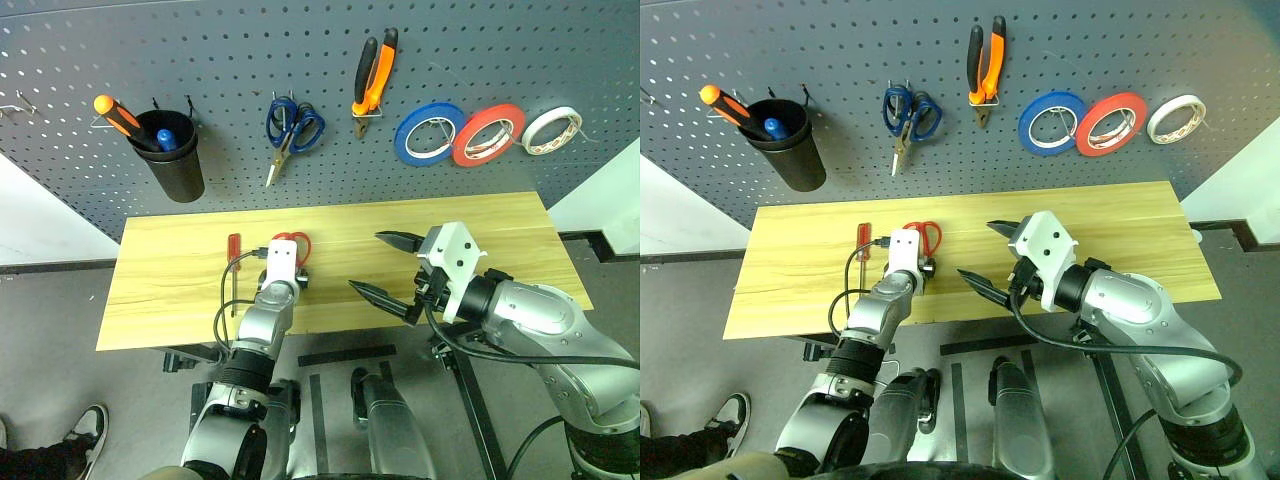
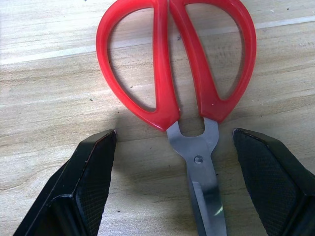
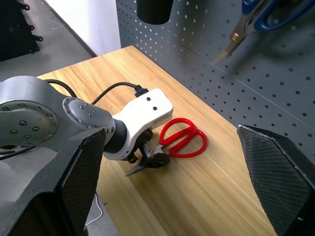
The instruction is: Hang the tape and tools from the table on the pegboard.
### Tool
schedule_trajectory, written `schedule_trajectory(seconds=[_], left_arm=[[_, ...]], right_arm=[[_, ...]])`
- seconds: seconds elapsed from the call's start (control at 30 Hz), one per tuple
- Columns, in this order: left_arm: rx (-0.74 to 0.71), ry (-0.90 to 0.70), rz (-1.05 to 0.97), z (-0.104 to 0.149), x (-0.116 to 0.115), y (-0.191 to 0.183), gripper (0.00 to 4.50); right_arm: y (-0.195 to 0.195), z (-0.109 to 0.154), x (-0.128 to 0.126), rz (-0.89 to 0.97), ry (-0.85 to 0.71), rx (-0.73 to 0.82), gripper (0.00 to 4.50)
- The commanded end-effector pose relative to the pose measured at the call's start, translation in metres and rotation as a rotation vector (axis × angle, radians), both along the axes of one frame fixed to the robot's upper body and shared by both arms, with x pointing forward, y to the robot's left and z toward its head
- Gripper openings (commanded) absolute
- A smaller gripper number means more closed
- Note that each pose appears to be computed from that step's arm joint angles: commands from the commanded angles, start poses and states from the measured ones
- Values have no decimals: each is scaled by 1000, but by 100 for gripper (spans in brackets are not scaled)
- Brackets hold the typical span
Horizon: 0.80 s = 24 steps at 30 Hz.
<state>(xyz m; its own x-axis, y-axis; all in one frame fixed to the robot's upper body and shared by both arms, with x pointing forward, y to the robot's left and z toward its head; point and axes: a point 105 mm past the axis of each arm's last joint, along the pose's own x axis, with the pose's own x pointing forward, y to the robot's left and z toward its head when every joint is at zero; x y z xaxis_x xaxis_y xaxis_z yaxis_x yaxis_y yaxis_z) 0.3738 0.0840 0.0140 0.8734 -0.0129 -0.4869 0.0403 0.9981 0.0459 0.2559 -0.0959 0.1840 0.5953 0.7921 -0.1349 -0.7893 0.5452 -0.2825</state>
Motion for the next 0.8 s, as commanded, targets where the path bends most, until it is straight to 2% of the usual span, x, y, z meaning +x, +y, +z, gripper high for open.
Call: schedule_trajectory(seconds=[0.03, 0.17, 0.27, 0.5, 0.8], left_arm=[[35, 88, 0, -24, -13, 2, 395], [29, 104, 5, -28, -16, 3, 395], [24, 117, 14, -31, -18, 5, 337], [24, 116, 15, -31, -17, 5, 105], [16, 95, -8, -26, -16, 1, 103]], right_arm=[[2, 8, -7, 15, -41, 1, 446], [1, 8, -7, 10, -42, 0, 446], [1, 8, -7, 7, -43, -2, 450], [0, 7, -5, 4, -46, -16, 450], [0, 5, -4, 0, -47, -22, 450]])
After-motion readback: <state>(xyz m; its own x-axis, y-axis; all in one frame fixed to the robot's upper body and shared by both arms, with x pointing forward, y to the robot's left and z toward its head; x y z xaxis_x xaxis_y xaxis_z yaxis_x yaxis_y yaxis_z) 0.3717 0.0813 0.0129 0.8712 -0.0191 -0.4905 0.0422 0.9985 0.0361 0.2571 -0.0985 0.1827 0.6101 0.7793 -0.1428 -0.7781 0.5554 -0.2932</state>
